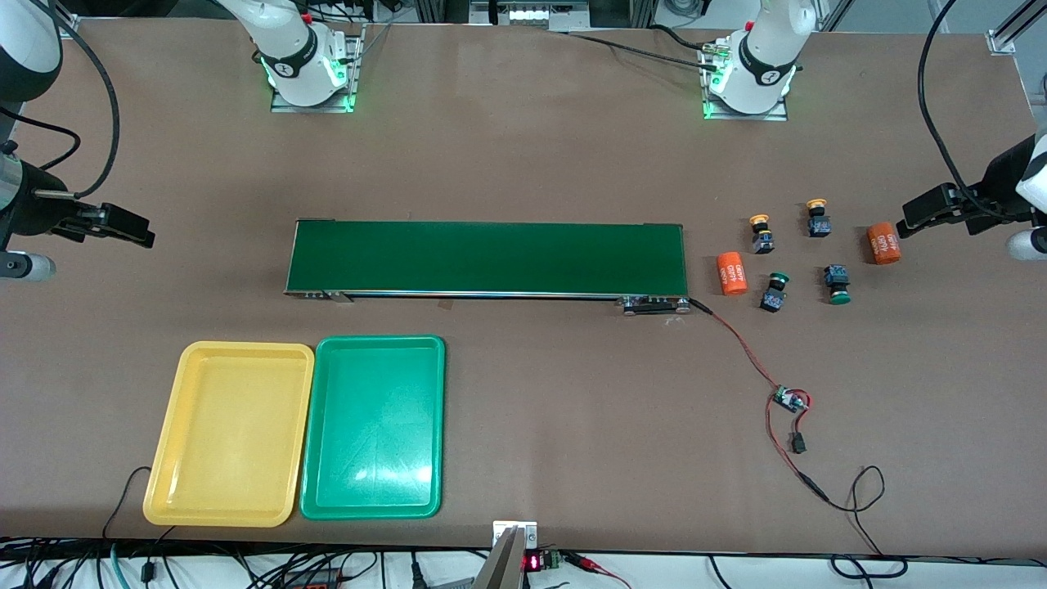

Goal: Sort buttons by color to trays
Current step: 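Reach the left gripper down and grasp a green-cap push button, then carry the button to the belt end and release it with the left gripper, then return the left gripper and grasp a second green-cap button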

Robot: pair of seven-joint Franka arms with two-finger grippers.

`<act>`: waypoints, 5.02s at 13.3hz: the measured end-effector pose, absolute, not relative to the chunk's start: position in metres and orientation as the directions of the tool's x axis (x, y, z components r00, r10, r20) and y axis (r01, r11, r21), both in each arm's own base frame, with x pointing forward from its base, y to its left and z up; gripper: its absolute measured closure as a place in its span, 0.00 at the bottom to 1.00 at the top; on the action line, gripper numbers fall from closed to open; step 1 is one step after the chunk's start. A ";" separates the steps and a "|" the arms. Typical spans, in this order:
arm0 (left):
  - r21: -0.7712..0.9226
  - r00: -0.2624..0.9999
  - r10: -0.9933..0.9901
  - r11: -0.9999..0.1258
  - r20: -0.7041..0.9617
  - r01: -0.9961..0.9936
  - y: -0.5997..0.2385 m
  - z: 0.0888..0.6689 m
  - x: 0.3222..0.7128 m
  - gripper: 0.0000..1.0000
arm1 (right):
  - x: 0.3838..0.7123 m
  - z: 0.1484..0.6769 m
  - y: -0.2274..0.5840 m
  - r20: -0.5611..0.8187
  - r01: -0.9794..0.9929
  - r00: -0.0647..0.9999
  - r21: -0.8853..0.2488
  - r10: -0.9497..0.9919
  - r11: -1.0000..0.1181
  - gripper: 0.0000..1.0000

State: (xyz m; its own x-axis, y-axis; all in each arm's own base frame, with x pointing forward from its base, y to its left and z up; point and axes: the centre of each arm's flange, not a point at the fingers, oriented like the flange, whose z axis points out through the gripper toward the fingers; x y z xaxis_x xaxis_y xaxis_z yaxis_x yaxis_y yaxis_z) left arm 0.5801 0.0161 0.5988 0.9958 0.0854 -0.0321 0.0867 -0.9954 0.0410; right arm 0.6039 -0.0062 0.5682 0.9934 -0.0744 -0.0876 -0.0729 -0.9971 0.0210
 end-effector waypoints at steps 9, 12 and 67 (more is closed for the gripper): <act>0.038 0.993 0.078 -0.996 -0.088 0.081 0.011 0.568 0.580 0.00 | 0.604 0.568 -0.006 -0.088 -0.073 0.993 0.021 -0.074 -0.997 0.00; 0.036 0.977 0.095 -0.994 -0.193 0.104 0.023 0.489 0.603 0.00 | 0.604 0.568 -0.007 -0.088 -0.075 0.993 0.021 -0.076 -0.997 0.00; 0.142 0.951 -0.211 -0.973 -0.224 -0.182 -0.248 0.256 0.534 0.59 | 0.604 0.568 -0.013 -0.088 -0.084 0.992 0.022 -0.086 -0.996 0.00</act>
State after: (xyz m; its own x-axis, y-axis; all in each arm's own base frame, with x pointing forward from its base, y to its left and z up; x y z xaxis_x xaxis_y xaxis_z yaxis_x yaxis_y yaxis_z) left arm 0.5341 -0.2482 0.2560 0.9515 -0.2109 -0.2242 -0.1822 -0.9730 0.1420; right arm 0.6042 -0.0130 0.5677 0.9924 -0.0861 -0.0881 -0.0844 -0.9962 0.0223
